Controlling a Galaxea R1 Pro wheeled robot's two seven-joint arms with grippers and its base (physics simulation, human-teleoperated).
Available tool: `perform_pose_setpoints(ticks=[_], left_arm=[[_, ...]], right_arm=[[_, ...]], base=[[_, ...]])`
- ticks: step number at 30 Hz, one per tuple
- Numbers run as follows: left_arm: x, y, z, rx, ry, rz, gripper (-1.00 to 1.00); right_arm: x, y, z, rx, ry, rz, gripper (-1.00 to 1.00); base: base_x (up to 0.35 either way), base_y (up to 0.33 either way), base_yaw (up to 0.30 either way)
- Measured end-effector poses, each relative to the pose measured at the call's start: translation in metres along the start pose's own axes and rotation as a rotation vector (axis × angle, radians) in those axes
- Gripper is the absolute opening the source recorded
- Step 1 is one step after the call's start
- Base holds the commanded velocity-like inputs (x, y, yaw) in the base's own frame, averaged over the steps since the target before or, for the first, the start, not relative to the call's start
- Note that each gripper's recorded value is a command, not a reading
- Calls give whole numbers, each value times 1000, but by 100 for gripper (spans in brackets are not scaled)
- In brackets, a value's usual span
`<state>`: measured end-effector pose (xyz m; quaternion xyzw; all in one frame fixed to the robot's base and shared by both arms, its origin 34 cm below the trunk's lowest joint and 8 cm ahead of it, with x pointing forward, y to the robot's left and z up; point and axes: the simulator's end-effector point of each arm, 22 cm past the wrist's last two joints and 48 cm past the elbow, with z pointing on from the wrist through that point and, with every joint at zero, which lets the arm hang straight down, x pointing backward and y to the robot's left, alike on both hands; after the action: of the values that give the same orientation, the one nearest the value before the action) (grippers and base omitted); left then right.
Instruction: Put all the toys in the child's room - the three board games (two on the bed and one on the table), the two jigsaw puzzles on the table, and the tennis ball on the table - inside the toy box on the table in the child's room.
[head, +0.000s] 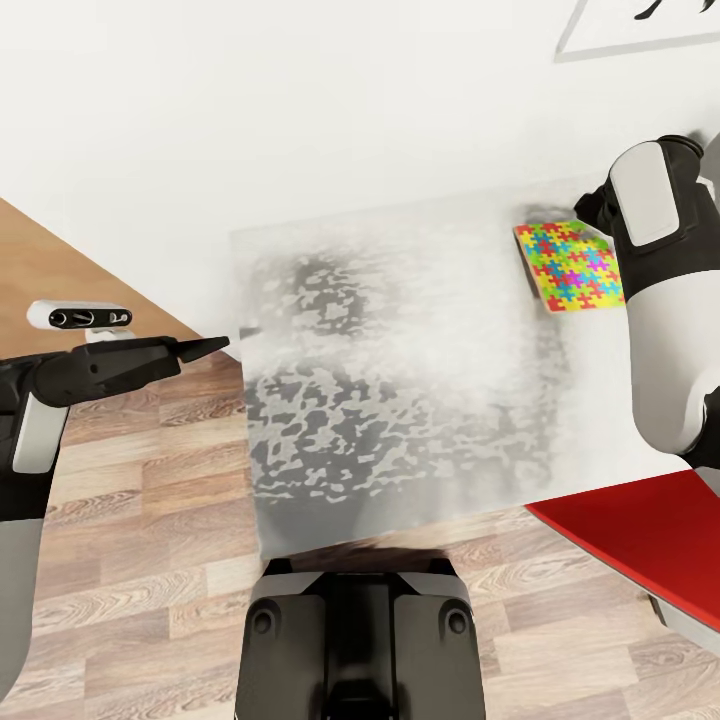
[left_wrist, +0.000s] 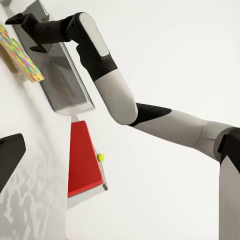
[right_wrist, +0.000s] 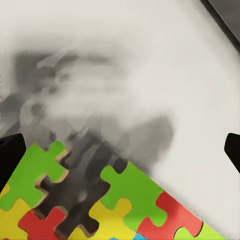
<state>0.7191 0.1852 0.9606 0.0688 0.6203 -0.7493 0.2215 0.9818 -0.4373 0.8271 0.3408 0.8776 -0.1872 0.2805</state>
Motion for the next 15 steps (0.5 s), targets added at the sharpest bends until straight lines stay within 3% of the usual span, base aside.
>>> perform_pose_setpoints(ticks=[15], left_arm=[[0,0,0,1,-1,1,100]], right_arm=[[1,4,-1,-14,5,10,100]], base=[[-51,19,0]])
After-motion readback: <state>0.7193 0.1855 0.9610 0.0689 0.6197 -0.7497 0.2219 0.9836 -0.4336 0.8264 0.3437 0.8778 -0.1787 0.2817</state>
